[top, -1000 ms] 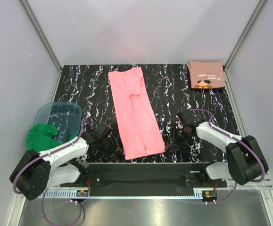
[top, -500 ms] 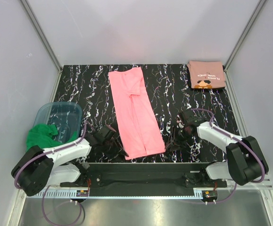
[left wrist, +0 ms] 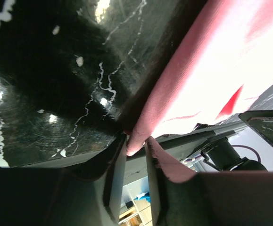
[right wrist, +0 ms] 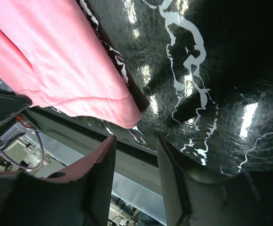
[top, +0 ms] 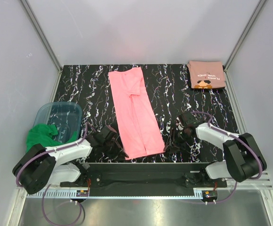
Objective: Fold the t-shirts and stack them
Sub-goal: Fold the tshirt
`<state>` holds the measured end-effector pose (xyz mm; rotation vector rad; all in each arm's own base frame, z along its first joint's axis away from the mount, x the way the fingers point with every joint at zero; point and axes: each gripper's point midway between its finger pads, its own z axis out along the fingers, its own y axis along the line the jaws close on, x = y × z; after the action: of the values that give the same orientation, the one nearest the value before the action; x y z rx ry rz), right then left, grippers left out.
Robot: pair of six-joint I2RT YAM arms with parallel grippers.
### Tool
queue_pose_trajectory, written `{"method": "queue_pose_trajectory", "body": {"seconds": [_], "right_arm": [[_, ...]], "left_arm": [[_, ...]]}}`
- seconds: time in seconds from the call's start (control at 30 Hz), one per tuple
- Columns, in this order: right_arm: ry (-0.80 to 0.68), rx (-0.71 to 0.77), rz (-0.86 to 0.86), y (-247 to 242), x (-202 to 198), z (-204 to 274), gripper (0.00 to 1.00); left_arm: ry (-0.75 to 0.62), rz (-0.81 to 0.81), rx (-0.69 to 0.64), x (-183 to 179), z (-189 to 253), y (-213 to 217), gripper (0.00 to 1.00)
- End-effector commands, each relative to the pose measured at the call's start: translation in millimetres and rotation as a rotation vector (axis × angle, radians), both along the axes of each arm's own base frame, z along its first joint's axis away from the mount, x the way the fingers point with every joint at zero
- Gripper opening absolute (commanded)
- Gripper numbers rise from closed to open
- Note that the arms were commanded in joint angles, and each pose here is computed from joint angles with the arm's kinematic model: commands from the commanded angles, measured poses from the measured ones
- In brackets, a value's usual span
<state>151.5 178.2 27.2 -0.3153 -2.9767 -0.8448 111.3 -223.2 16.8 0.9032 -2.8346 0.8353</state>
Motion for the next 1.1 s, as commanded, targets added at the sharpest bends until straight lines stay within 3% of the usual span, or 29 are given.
{"method": "queue_pose_trajectory", "body": {"seconds": [0.0, 0.4, 0.77, 1.07], "right_arm": [[-0.016, 0.04, -0.003, 7.2, 8.6, 3.1, 0.49], [-0.007, 0.037, -0.003, 8.0, 10.5, -8.2, 0.5], [-0.004, -0.012, 0.009, 6.1, 22.7, -20.7, 0.51], [-0.031, -0.155, 0.005, -13.2, 33.1, -21.4, 0.51]], "left_arm": [[0.006, 0.007, 0.053, -5.0, -12.0, 10.9, 0.27], [0.027, -0.002, 0.066, -11.7, -18.4, 15.3, 0.17], [0.017, -0.016, 0.07, -8.1, -15.4, 13.3, 0.16], [0.01, -0.016, 0.071, -7.1, -14.4, 13.5, 0.16]]}}
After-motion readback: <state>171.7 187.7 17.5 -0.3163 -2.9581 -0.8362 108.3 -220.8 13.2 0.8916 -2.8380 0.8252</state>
